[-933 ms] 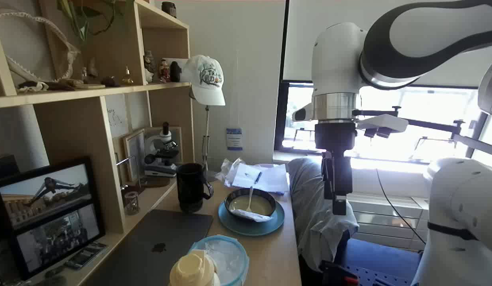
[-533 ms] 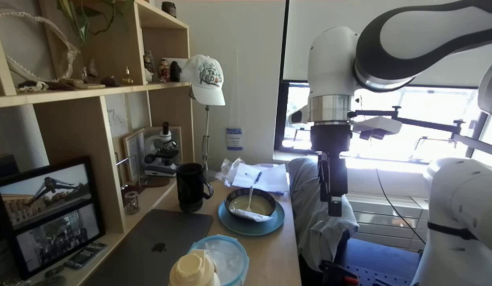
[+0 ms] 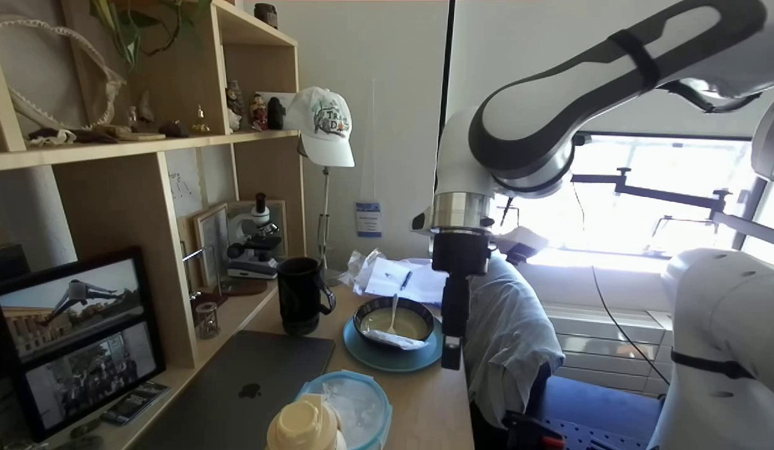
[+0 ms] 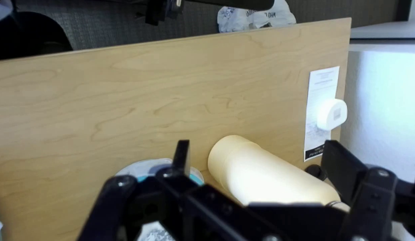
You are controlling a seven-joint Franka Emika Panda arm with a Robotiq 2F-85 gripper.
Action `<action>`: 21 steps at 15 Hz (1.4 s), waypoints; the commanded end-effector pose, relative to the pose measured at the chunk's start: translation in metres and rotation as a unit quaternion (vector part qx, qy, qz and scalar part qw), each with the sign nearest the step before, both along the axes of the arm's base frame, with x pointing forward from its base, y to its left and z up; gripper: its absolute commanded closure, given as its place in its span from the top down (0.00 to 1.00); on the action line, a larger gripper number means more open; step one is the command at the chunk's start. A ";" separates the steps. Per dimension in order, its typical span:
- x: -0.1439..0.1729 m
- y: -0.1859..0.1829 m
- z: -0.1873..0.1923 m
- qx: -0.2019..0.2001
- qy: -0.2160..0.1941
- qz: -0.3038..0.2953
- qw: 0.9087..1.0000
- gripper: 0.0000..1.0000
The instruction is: Move the lunch box towards the left edge of the table
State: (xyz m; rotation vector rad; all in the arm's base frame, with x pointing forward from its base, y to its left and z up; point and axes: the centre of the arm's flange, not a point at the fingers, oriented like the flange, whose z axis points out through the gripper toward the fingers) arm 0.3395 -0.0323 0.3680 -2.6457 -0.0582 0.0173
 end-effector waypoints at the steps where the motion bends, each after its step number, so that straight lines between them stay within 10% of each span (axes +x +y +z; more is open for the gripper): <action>1: 0.039 -0.014 -0.044 0.024 -0.001 -0.047 0.999 1.00; 21: 0.027 -0.048 -0.170 0.000 -0.055 -0.328 0.943 1.00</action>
